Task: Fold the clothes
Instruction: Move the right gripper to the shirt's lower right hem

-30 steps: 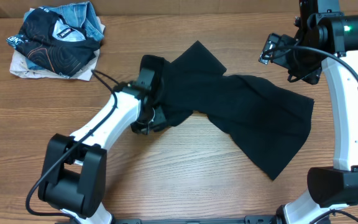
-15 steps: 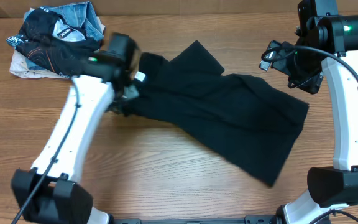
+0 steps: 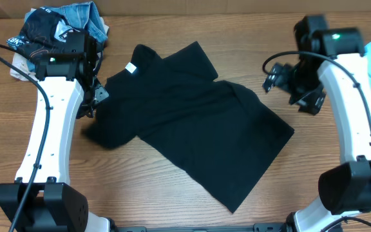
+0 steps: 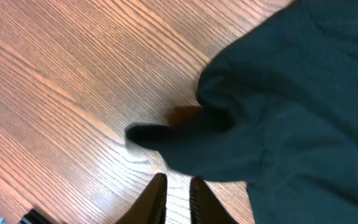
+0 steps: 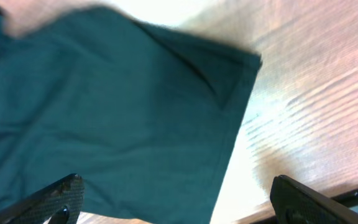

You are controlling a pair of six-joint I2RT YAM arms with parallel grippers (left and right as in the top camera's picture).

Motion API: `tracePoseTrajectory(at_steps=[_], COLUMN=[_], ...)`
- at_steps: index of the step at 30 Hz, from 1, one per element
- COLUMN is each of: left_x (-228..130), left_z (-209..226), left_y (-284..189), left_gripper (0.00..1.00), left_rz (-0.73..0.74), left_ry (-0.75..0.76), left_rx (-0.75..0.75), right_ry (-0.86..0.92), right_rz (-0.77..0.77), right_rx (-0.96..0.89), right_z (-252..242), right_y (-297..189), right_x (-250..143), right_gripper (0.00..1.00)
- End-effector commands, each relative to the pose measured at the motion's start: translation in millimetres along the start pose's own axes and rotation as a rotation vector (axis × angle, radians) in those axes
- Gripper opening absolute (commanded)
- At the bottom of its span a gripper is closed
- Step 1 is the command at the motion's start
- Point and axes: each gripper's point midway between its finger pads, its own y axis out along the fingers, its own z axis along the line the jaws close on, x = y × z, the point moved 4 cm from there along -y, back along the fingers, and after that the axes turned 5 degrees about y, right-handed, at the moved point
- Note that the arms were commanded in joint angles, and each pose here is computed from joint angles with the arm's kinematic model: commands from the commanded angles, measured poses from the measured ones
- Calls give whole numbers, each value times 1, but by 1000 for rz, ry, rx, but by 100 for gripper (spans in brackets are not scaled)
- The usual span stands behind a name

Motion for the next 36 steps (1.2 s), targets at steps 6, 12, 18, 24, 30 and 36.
tracePoseTrajectory(at_steps=[6, 12, 18, 24, 30, 36], left_x=[4, 1, -1, -1, 0, 0], left_z=[2, -4, -7, -7, -6, -6], left_y=[-7, -7, -8, -8, -7, -7], left_gripper=[41, 93, 100, 100, 100, 100], left_rz=[-36, -12, 2, 2, 0, -2], left_ry=[13, 72, 96, 96, 94, 108], left_rx=[1, -41, -66, -66, -63, -63], right_ry=[27, 19, -28, -73, -246, -547], right_rz=[48, -15, -5, 32, 103, 152], right_rx=[-19, -29, -68, -162, -163, -218], right_z=[2, 1, 4, 0, 8, -3], right_y=[13, -9, -2, 26, 57, 83], right_x=[-22, -51, -103, -150, -190, -223], right_gripper=[100, 100, 100, 100, 100, 100])
